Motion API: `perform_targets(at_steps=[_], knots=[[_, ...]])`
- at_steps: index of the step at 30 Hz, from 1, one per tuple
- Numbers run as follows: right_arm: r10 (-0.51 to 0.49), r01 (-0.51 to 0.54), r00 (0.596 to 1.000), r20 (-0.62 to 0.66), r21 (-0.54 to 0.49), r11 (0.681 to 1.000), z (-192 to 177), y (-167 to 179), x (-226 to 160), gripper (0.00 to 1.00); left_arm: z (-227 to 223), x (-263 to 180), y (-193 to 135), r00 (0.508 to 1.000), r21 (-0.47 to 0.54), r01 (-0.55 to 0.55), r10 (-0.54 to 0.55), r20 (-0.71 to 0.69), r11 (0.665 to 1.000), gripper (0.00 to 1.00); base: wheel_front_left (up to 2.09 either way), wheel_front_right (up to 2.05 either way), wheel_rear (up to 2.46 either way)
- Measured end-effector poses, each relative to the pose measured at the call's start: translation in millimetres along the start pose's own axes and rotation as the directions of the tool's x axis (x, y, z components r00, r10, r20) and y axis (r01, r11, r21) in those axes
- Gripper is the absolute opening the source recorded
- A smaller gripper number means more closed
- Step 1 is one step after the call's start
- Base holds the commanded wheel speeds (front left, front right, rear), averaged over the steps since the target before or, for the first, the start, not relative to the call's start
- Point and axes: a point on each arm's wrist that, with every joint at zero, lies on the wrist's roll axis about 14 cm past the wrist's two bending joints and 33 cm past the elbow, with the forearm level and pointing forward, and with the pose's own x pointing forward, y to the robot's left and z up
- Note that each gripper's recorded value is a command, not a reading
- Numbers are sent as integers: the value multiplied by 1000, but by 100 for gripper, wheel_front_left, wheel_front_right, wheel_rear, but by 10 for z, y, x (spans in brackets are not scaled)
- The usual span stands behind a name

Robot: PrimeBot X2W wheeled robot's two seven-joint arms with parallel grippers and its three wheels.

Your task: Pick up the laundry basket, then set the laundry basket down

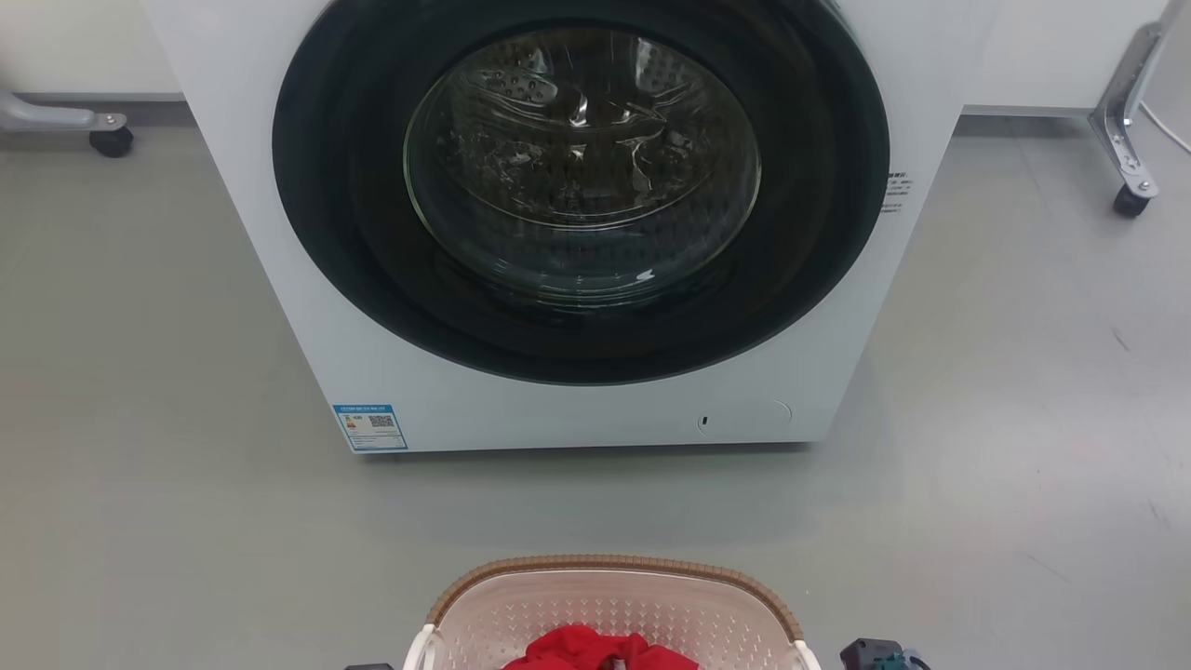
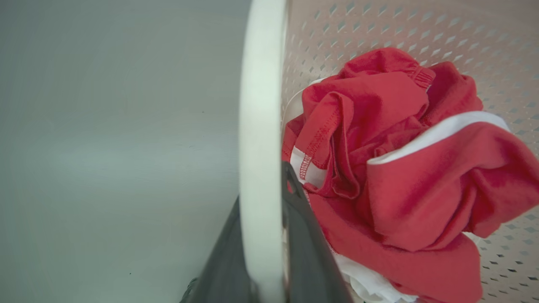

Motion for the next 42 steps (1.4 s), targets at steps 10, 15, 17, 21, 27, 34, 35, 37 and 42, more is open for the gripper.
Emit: perform_targets(at_steps=[10,15,17,21,27,34,35,37,42], knots=[[-5,5,1000,-8,-2,1000,-35,-16,4,0,-17,6,-7,1000,2,-3,3,-7,1000,0,0,0,0],[-4,4,1000,-12,-2,1000,-48,-16,4,0,-26,5,-10,1000,-10,-2,2,-10,1000,0,0,0,0],[-4,4,1000,-13,1,1000,-53,-14,4,0,-31,5,-10,1000,-8,-2,2,-12,1000,0,0,0,0],[-4,4,1000,-14,0,1000,-63,-14,4,0,-41,4,-9,1000,-7,-2,2,-14,1000,0,0,0,0],[-3,3,1000,-19,4,1000,-84,-13,5,0,-59,7,-3,1000,-6,-4,4,-21,1000,0,0,0,0],[-2,2,1000,-17,-10,1000,-25,-16,40,0,-91,39,7,999,-13,-7,7,-33,1000,0,0,0,0],[-2,2,1000,-17,-12,1000,-15,-17,47,0,-89,47,8,999,-13,-7,7,-36,1000,0,0,0,0],[-3,3,1000,-18,-15,1000,9,-26,63,0,-88,62,8,999,-14,-7,7,-39,1000,0,0,0,0],[-5,5,1000,5,-29,1000,220,-44,141,0,81,151,4,1000,-8,-10,10,-20,1000,0,0,0,0]])
